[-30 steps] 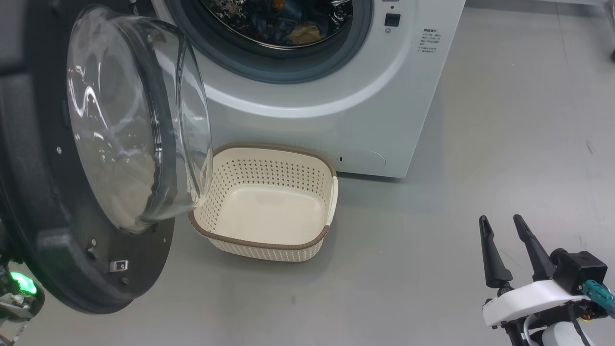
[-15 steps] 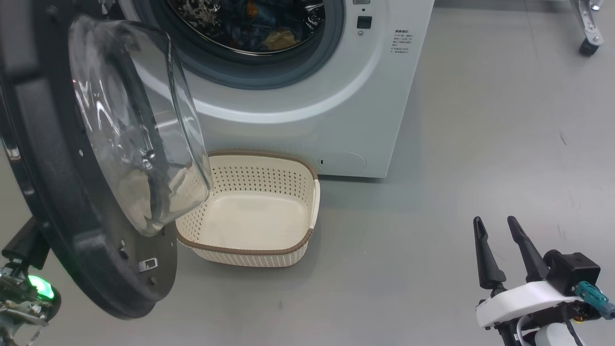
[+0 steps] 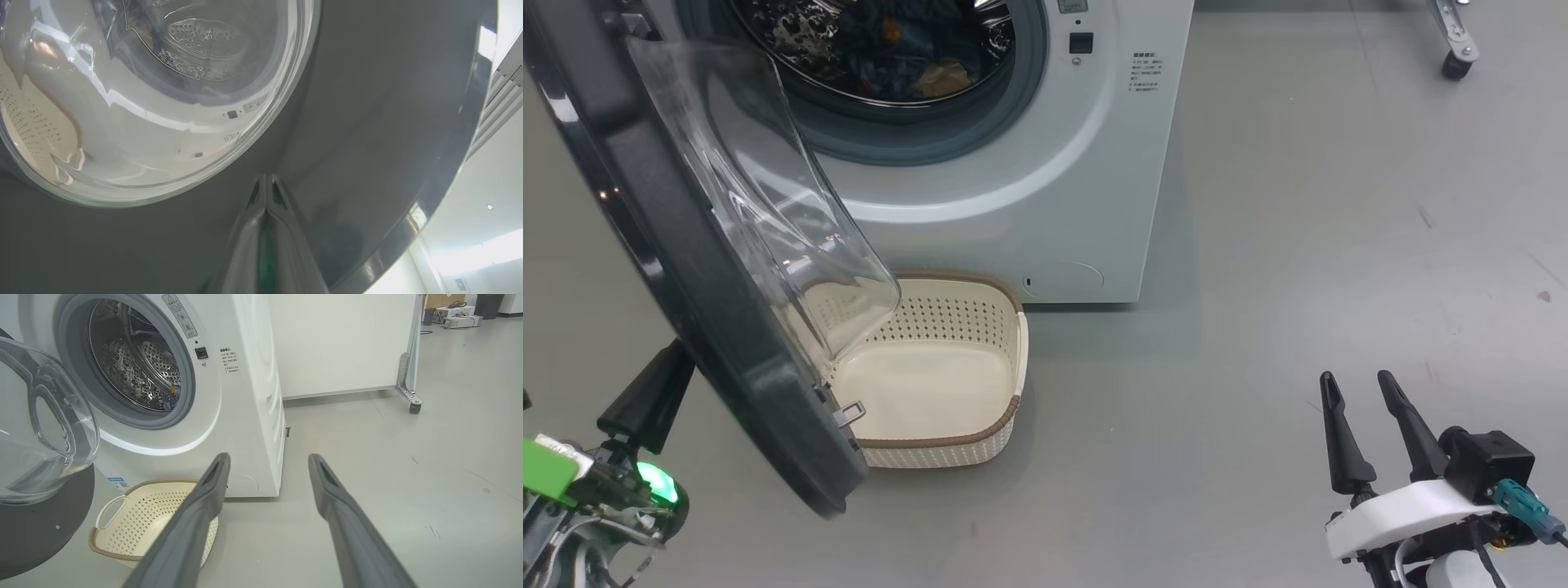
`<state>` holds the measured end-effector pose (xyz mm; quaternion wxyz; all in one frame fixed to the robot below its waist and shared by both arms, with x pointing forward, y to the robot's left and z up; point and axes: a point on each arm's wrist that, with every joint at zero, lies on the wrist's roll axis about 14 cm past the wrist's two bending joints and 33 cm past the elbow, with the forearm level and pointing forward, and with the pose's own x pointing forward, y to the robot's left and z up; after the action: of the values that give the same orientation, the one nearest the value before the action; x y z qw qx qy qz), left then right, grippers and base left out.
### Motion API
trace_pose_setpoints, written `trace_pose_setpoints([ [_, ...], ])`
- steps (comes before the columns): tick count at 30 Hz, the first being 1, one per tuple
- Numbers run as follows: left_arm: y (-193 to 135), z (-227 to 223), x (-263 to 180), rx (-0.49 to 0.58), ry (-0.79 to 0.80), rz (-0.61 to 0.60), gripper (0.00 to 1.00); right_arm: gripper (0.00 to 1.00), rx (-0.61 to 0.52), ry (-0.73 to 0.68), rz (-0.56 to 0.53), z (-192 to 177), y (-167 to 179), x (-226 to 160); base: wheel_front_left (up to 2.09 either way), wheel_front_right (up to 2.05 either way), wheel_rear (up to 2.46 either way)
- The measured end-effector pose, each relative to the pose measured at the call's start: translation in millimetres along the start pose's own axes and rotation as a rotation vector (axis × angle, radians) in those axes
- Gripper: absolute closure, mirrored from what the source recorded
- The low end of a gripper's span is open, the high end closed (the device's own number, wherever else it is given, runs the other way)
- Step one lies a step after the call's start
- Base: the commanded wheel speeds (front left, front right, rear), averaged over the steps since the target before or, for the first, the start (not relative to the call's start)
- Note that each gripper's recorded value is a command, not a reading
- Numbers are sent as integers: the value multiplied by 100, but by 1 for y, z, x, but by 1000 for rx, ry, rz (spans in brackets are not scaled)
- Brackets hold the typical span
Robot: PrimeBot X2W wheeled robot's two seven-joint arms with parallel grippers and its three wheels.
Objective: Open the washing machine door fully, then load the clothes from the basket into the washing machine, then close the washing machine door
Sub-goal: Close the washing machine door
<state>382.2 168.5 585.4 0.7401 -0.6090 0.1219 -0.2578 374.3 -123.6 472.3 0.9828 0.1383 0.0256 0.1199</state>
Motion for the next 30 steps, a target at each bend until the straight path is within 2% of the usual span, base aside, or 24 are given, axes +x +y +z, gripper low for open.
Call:
trace_pose_setpoints([
  [14, -9, -29, 48, -27, 114, -40, 100, 0, 0, -8, -54, 3, -16, -7, 0, 0, 0],
  [30, 3, -14, 117, 20, 87, 7, 100, 0, -4, -13, -102, 4, -34, -1, 0, 0, 0],
])
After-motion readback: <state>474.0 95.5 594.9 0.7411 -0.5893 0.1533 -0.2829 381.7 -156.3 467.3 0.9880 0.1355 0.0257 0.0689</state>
